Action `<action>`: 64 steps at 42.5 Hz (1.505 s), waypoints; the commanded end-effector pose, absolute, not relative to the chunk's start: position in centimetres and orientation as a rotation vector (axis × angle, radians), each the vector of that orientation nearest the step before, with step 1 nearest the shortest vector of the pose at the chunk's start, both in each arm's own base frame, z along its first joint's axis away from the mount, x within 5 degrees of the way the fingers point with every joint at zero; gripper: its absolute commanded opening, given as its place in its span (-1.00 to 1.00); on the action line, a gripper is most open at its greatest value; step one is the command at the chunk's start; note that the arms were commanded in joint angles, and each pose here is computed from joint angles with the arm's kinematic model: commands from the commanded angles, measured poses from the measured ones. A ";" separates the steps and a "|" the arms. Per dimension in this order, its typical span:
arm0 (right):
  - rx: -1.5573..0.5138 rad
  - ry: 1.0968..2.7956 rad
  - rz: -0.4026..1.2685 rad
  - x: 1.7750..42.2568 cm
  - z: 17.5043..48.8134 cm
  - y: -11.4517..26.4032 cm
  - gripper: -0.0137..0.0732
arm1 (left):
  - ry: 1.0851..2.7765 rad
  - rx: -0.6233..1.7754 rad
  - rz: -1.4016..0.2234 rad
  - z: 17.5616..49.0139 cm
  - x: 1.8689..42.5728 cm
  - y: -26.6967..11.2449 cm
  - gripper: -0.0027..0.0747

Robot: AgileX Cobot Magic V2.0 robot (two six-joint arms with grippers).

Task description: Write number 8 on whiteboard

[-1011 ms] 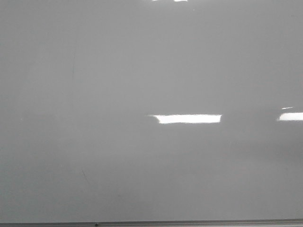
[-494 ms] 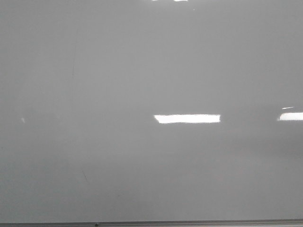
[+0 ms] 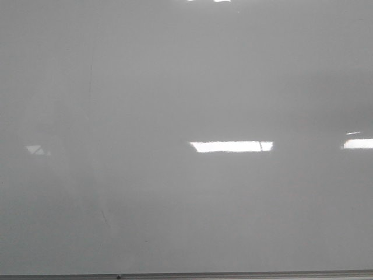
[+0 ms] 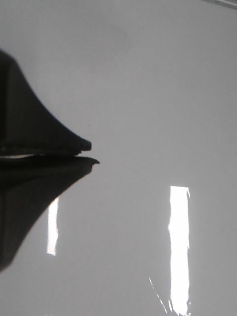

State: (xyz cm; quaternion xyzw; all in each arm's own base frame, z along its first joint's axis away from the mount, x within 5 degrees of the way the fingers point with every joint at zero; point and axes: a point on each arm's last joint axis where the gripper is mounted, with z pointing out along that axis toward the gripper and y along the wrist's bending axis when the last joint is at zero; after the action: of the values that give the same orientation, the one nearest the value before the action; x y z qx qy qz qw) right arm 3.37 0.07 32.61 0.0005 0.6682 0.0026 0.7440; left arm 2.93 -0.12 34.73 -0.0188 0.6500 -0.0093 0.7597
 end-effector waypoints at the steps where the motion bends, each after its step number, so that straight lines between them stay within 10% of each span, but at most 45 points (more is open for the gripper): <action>1: -0.004 1.485 -0.005 4.0 35.8 0.0 -0.84 | 1.411 -0.047 -0.042 38.2 3.3 -0.2 -0.99; 39: -0.051 1.982 -0.022 12.6 34.7 0.0 -0.82 | 1.938 -0.031 -0.056 37.3 10.6 -0.1 -0.98; 46: -0.064 2.032 -0.027 13.3 34.1 0.0 -0.22 | 1.968 0.011 -0.028 37.0 11.4 -0.1 -0.61; 53: -0.063 2.022 -0.028 13.3 34.2 0.0 0.61 | 2.013 0.008 -0.030 36.4 12.7 0.0 0.20; 64: -0.063 2.024 -0.028 13.3 34.2 0.0 0.72 | 2.141 -0.024 -0.046 34.2 16.9 0.2 0.39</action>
State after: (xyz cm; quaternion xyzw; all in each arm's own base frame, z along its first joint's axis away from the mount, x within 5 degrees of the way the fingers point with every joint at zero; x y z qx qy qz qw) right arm 12.92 0.11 32.60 -0.0219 0.8724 -0.0032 0.4883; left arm 15.30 0.17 33.17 0.0020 0.8973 -0.0115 0.4412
